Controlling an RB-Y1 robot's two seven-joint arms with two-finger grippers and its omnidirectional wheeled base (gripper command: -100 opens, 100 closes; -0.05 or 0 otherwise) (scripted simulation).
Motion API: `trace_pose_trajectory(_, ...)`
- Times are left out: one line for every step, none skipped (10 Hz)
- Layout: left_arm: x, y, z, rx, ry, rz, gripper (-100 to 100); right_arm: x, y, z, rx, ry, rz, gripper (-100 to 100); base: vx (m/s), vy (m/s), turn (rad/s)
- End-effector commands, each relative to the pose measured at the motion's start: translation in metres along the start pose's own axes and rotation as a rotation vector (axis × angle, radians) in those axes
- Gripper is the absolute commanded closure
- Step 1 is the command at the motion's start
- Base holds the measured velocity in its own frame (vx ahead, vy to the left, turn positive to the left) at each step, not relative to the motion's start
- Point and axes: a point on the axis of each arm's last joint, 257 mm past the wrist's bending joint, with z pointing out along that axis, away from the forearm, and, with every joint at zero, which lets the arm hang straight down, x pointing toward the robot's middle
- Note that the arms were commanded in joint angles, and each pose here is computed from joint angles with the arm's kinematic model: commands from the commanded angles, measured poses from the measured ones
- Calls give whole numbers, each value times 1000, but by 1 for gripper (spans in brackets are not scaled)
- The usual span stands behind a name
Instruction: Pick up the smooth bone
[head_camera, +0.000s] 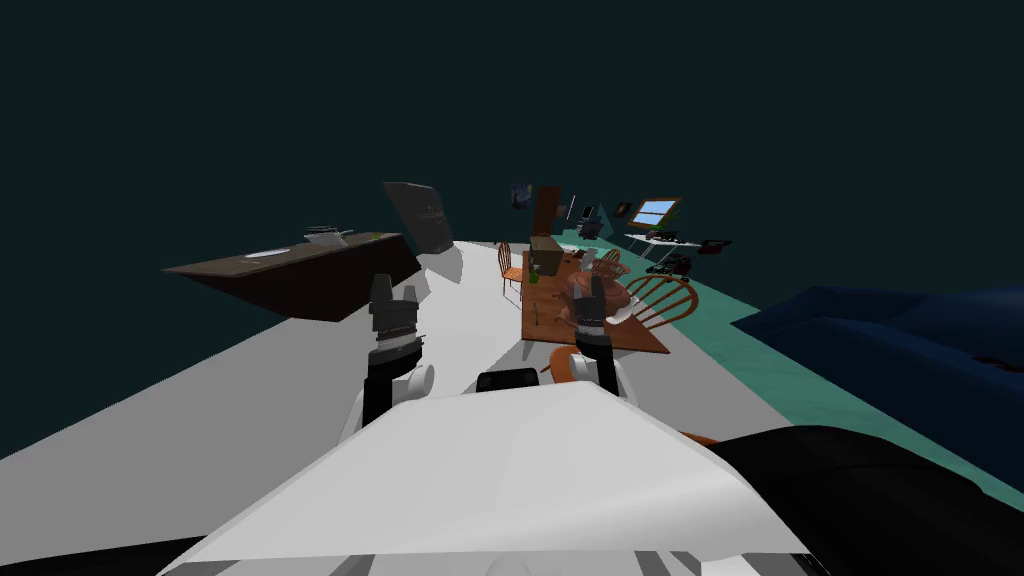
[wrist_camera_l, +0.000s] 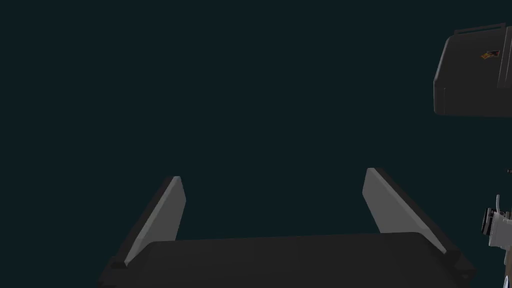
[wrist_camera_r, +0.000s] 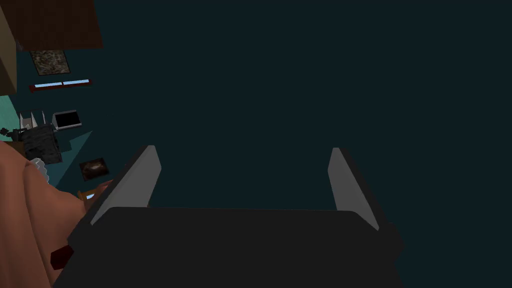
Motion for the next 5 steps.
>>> trace_pose_trajectory(0,0,0,0,0,0,0,1,-1,0,0,28,-20,-100,2,8,64)
trace_pose_trajectory(0,0,0,0,0,0,0,1,-2,0,2,50,-36,-100,4,17,116)
trace_pose_trajectory(0,0,0,0,0,0,0,0,-3,0,4,74,-55,-100,2,19,152)
trace_pose_trajectory(0,0,0,0,0,0,0,-1,-5,-1,9,98,-75,-100,1,20,166)
trace_pose_trajectory(0,0,0,0,0,0,0,-2,-8,-1,16,119,-97,-100,-2,31,202)
